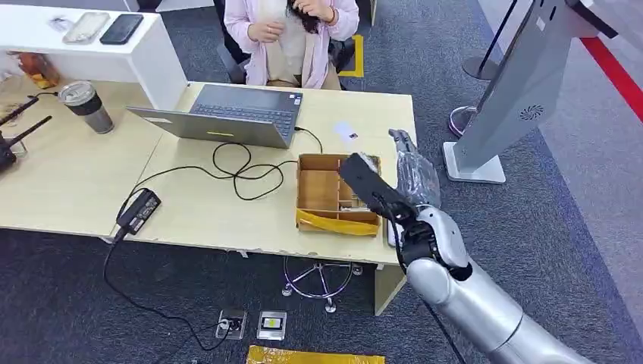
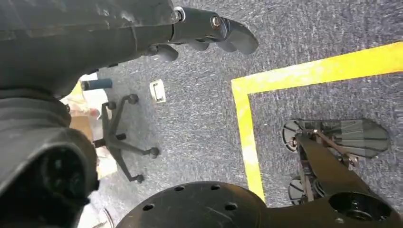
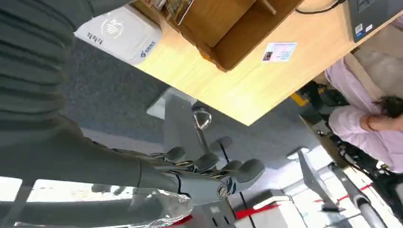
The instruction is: Pass the card to the sensor for recognition and then transmit it.
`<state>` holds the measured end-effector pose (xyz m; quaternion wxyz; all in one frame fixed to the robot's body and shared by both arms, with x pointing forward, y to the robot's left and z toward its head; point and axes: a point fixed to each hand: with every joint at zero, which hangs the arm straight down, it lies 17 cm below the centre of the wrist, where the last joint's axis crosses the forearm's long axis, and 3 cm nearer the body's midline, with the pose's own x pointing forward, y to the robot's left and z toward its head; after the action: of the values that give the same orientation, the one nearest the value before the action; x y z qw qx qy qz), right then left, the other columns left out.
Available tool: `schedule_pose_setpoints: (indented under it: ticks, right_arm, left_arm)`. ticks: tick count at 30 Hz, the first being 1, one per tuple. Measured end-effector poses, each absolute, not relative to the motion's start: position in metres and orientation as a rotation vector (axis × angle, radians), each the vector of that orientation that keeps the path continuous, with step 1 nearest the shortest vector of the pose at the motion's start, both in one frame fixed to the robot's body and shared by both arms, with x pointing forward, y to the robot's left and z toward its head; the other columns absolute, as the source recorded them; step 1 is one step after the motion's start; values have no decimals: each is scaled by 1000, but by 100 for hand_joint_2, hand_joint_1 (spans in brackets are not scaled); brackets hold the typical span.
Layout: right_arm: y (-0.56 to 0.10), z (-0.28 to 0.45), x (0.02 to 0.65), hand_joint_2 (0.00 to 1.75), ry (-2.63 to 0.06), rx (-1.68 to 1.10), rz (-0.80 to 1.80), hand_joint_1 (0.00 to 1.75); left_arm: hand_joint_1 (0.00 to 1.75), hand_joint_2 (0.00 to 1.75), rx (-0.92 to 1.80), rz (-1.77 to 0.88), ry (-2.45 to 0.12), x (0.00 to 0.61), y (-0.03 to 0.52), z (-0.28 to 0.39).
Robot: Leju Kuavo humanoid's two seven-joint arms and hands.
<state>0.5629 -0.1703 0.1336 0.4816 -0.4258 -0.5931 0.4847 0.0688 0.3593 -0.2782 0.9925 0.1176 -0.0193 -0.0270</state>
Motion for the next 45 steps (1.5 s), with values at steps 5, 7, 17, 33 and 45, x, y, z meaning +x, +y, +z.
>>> schedule_pose_setpoints:
  ticks: [5,7,17,33,45]
  right_arm:
    - [-147,124,552,175,-1454,-1049,1270,0]
    - [-141,118,548,175,-1446,-1045,1299,0]
    - [-127,78,538,175,-1356,-969,1390,0]
    - [-126,34,531,175,-1184,-851,1423,0]
    - [-132,19,528,175,-1105,-860,1421,0]
  left_arm:
    - [0,0,236,-60,-50,71,359,-278]
    - [0,0,234,-63,-52,71,359,-278]
    - [0,0,227,-71,-59,72,357,-278]
    - [0,0,233,22,-95,79,359,-278]
    - [0,0,227,65,-98,80,359,-278]
